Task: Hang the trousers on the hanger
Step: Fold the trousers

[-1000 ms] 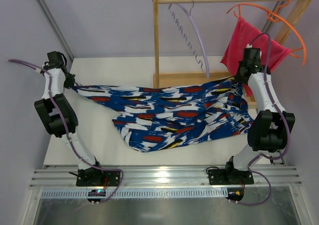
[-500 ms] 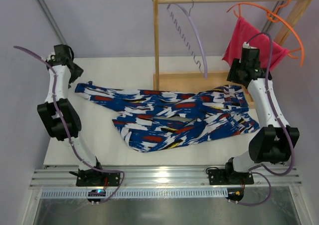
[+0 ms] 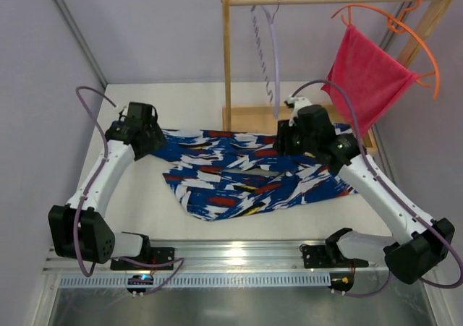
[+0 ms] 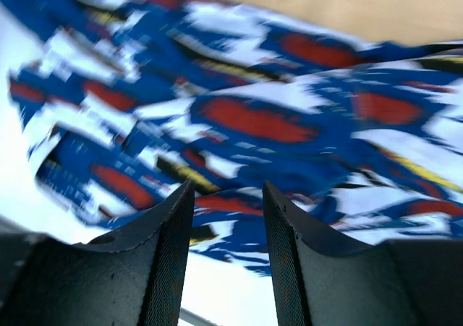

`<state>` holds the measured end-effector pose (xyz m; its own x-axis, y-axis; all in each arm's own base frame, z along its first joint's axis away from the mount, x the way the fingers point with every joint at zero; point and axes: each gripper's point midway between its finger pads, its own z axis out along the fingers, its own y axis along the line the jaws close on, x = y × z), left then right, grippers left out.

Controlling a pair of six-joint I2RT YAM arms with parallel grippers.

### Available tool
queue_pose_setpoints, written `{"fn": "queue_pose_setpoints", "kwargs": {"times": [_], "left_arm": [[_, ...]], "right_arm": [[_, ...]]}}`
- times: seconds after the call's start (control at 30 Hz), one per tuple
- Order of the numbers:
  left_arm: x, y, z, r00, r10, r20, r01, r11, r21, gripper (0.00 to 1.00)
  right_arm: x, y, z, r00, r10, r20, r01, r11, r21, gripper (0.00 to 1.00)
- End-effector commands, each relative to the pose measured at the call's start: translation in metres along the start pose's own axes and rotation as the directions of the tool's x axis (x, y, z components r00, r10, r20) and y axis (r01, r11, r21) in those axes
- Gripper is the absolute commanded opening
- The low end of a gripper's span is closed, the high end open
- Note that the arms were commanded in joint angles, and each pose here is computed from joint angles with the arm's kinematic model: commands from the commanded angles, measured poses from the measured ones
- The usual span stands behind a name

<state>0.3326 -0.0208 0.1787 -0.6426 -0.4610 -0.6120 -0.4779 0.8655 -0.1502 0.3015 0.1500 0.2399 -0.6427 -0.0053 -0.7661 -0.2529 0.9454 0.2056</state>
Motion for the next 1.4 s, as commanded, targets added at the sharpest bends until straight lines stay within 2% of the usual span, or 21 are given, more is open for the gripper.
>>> {"fn": "queue_pose_setpoints", "kwargs": {"times": [0.0, 0.13, 0.23, 0.53, 0.63, 0.7, 0.8, 0.83, 0.9, 0.93, 1.03, 1.07, 1.17, 1.27, 1.37], "left_arm": [[0.05, -0.003, 0.005, 0.994, 0.017, -0.108, -0.011, 0.998, 0.056, 0.7], [0.087, -0.009, 0.011, 0.987, 0.058, -0.153, -0.044, 0.994, 0.096, 0.71], [0.108, -0.018, 0.019, 0.974, 0.083, -0.211, -0.056, 0.99, 0.131, 0.72], [0.158, -0.009, 0.049, 0.947, 0.065, -0.315, -0.034, 0.994, 0.101, 0.73], [0.165, -0.004, 0.053, 0.943, 0.054, -0.328, -0.029, 0.996, 0.08, 0.72], [0.167, -0.01, 0.054, 0.941, 0.039, -0.336, -0.006, 0.995, 0.099, 0.68], [0.169, -0.017, 0.056, 0.94, 0.011, -0.342, 0.033, 0.992, 0.124, 0.56], [0.169, -0.02, 0.055, 0.938, 0.007, -0.348, 0.042, 0.99, 0.134, 0.42], [0.172, -0.019, 0.054, 0.933, -0.003, -0.359, 0.051, 0.991, 0.123, 0.28], [0.172, -0.018, 0.053, 0.932, -0.006, -0.362, 0.054, 0.991, 0.122, 0.17], [0.167, -0.013, 0.044, 0.94, -0.022, -0.34, 0.062, 0.992, 0.109, 0.0], [0.159, -0.012, 0.035, 0.949, -0.04, -0.314, 0.08, 0.99, 0.115, 0.0], [0.139, -0.002, 0.023, 0.97, -0.089, -0.226, 0.108, 0.991, 0.075, 0.0], [0.123, 0.009, 0.006, 0.979, -0.134, -0.153, 0.144, 0.988, 0.054, 0.0], [0.128, 0.024, 0.002, 0.982, -0.128, -0.14, 0.131, 0.991, 0.011, 0.0]], "right_arm": [[0.038, 0.062, 0.007, 0.996, -0.078, -0.04, 0.07, 0.982, -0.178, 0.46], [0.068, 0.106, 0.011, 0.989, -0.141, -0.041, 0.122, 0.943, -0.308, 0.46], [0.089, 0.123, 0.009, 0.983, -0.171, -0.064, 0.139, 0.931, -0.338, 0.46], [0.127, 0.128, 0.005, 0.975, -0.205, -0.085, 0.167, 0.93, -0.329, 0.46], [0.147, 0.122, 0.009, 0.965, -0.238, -0.111, 0.189, 0.922, -0.337, 0.5], [0.154, 0.118, 0.011, 0.959, -0.256, -0.122, 0.203, 0.919, -0.337, 0.53], [0.157, 0.119, 0.012, 0.954, -0.273, -0.121, 0.216, 0.911, -0.351, 0.54], [0.159, 0.121, 0.012, 0.952, -0.279, -0.127, 0.218, 0.908, -0.359, 0.54], [0.158, 0.124, 0.013, 0.951, -0.285, -0.118, 0.225, 0.903, -0.367, 0.54], [0.16, 0.126, 0.012, 0.949, -0.294, -0.117, 0.232, 0.898, -0.374, 0.54], [0.161, 0.137, 0.014, 0.941, -0.329, -0.076, 0.271, 0.871, -0.41, 0.57], [0.162, 0.151, 0.015, 0.928, -0.371, -0.03, 0.312, 0.821, -0.477, 0.59], [0.174, 0.176, 0.024, 0.888, -0.459, 0.02, 0.392, 0.734, -0.555, 0.62], [0.182, 0.192, 0.033, 0.838, -0.545, 0.032, 0.459, 0.672, -0.581, 0.62], [0.194, 0.196, 0.047, 0.803, -0.596, 0.015, 0.494, 0.651, -0.576, 0.62]]}}
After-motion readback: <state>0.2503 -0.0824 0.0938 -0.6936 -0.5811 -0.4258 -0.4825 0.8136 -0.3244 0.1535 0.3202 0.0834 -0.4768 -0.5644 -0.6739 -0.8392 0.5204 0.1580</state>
